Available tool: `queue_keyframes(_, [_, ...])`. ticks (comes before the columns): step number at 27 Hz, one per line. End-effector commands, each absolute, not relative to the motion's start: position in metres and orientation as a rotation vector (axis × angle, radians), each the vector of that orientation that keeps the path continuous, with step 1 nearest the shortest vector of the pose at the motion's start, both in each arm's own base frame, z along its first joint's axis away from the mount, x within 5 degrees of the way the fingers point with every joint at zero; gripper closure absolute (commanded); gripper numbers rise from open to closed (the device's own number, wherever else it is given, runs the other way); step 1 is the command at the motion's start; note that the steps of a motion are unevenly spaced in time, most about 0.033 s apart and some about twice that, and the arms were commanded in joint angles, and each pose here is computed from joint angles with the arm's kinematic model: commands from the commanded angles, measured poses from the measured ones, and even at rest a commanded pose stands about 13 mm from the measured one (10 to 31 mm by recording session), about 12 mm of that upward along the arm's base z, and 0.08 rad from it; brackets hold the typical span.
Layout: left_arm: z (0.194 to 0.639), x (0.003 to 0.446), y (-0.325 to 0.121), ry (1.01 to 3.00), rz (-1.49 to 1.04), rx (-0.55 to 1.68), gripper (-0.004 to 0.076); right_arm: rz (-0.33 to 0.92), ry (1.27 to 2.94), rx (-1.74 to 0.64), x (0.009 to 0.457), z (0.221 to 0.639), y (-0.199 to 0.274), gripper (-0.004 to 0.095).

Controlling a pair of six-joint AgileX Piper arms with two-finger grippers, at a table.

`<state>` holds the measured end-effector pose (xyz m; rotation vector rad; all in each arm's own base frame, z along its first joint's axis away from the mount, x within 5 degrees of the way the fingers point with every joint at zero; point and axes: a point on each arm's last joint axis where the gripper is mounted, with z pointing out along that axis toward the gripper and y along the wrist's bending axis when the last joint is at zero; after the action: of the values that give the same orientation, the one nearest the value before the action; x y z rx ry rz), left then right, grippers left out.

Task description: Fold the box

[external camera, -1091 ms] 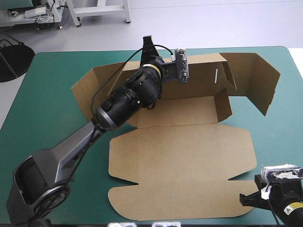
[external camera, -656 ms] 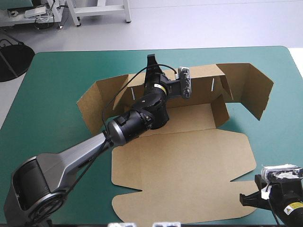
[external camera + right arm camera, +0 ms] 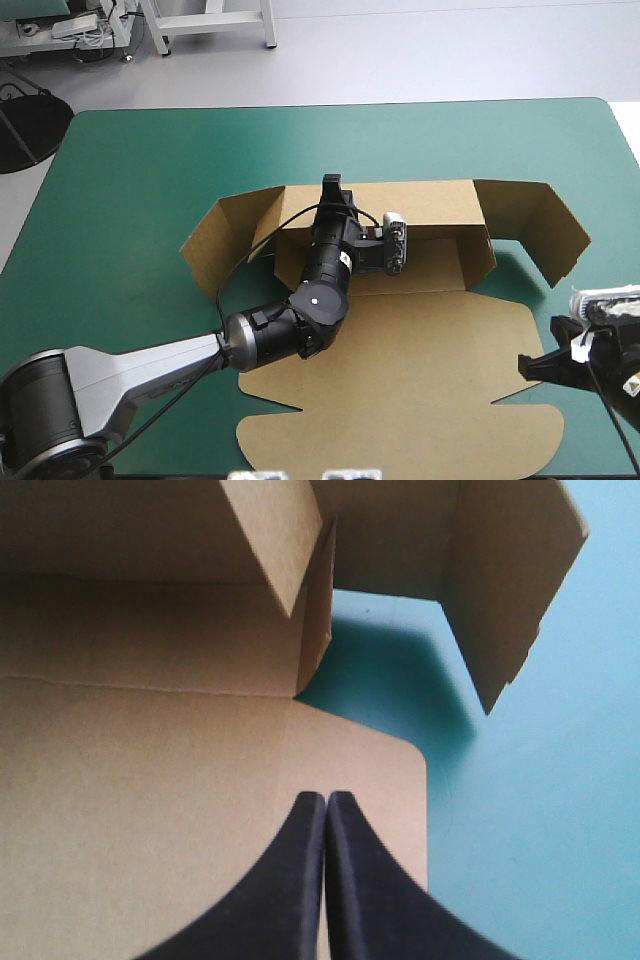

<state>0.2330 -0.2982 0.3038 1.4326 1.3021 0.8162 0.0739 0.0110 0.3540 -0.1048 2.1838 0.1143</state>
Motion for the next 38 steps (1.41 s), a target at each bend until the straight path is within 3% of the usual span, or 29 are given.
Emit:
queue_keyframes(1, [0.328,0.226,-0.294,1.229,0.792,1.377,0.0733,0.112,2.103,-0.104,0.091,0.384,0.010,0.0921])
queue_keyframes(9, [0.325,0.224,-0.301,1.182,0.719,1.429,0.0732,0.120,2.107,-0.090,0.152,0.433,0.005,0.0921])
queue_keyframes(15, [0.324,0.225,-0.302,1.182,0.723,1.432,0.0732,0.146,2.177,-0.062,0.222,0.452,-0.002,0.0921])
queue_keyframes(28, [0.307,0.231,-0.305,1.219,0.796,1.454,0.0732,0.228,2.491,-0.030,0.335,0.417,-0.025,0.0921])
queue_keyframes(35, [0.307,0.232,-0.303,1.262,0.780,1.406,0.0732,0.375,2.558,-0.003,0.352,0.392,-0.032,0.0921])
queue_keyframes(38, [0.307,0.232,-0.302,1.300,0.769,1.359,0.0732,0.382,2.594,-0.001,0.348,0.382,-0.031,0.0921])
